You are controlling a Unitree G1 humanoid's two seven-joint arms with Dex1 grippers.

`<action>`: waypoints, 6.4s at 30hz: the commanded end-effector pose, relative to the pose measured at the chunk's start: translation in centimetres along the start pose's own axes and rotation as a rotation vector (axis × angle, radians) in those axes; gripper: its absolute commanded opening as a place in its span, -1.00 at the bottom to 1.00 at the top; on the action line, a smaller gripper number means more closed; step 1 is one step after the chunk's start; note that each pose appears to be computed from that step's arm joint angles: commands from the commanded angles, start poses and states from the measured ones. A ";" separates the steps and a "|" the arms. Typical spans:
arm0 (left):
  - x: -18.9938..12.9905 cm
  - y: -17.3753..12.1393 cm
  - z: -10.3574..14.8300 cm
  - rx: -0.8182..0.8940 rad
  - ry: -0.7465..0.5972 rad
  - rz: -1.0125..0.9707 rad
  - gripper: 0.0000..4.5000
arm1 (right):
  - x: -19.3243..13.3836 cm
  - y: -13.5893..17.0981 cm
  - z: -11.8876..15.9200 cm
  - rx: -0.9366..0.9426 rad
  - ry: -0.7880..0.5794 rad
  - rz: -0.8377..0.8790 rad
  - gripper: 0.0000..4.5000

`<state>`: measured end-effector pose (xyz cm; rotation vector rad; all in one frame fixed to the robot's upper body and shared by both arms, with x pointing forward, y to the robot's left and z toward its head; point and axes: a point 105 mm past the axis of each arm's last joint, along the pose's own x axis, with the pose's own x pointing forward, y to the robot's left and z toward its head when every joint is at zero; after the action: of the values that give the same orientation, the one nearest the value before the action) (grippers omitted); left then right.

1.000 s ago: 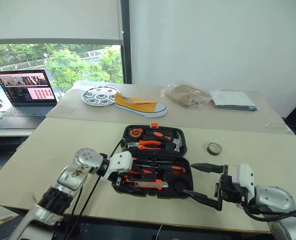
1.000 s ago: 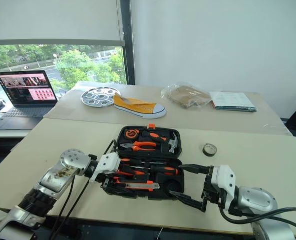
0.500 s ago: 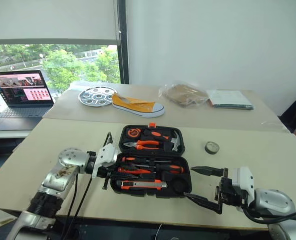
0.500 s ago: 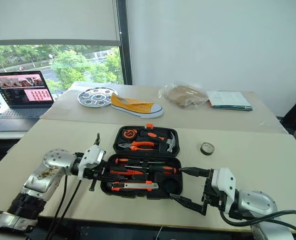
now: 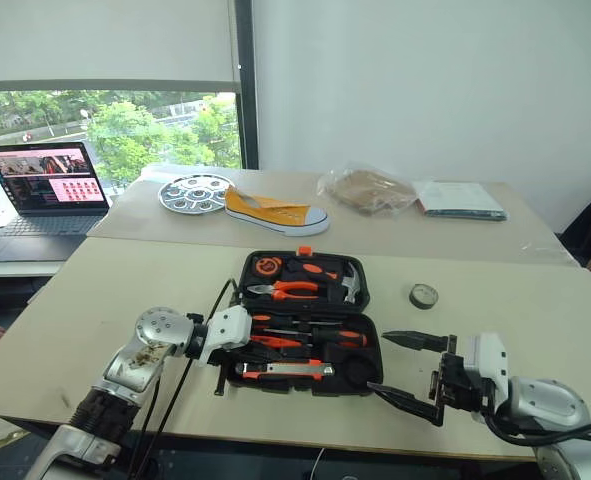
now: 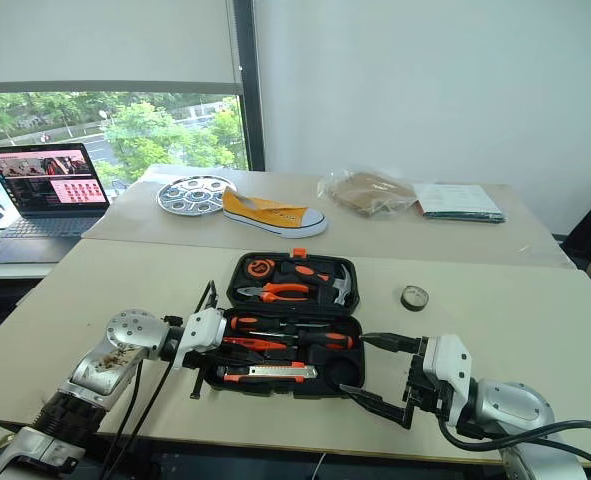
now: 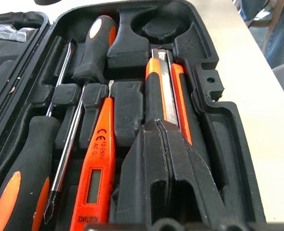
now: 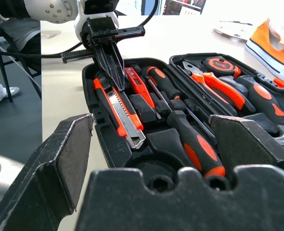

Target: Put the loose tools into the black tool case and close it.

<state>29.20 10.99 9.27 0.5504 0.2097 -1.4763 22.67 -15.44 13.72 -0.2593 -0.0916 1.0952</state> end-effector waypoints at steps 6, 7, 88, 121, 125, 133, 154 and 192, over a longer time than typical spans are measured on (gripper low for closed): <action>1.3 -1.2 -1.3 -0.109 0.000 -0.021 -0.98 | -1.4 -0.5 1.1 -0.045 0.007 -0.073 1.00; 1.0 -1.0 -0.4 -0.081 -0.063 -0.005 -0.98 | -1.7 -0.7 1.1 -0.044 0.009 -0.093 1.00; -9.4 0.2 0.8 -0.082 -0.200 0.301 1.00 | 5.1 -1.8 0.2 0.084 0.537 0.481 0.42; -5.0 4.8 -4.6 -0.401 -0.062 0.539 -0.98 | 6.6 -8.9 -4.5 -0.004 0.425 0.059 -1.00; -5.7 4.2 -4.9 -0.406 -0.067 0.554 -0.98 | 5.9 -8.1 -4.7 0.024 0.432 0.016 -1.00; -9.7 4.4 -3.4 -0.464 -0.149 0.639 -0.51 | 1.9 -8.9 -2.8 0.107 0.402 -0.038 -0.74; -7.8 10.4 -1.6 -0.824 0.027 0.673 0.93 | 5.7 -14.4 -2.9 0.524 0.663 -0.361 0.86; -8.6 3.5 0.3 0.147 -0.183 0.625 -0.99 | 5.6 -10.3 1.2 -0.564 0.206 -0.033 -1.00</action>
<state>33.17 19.91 14.10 0.3639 -0.1229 -0.8191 34.93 -15.29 15.84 -0.7442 -0.0854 0.9549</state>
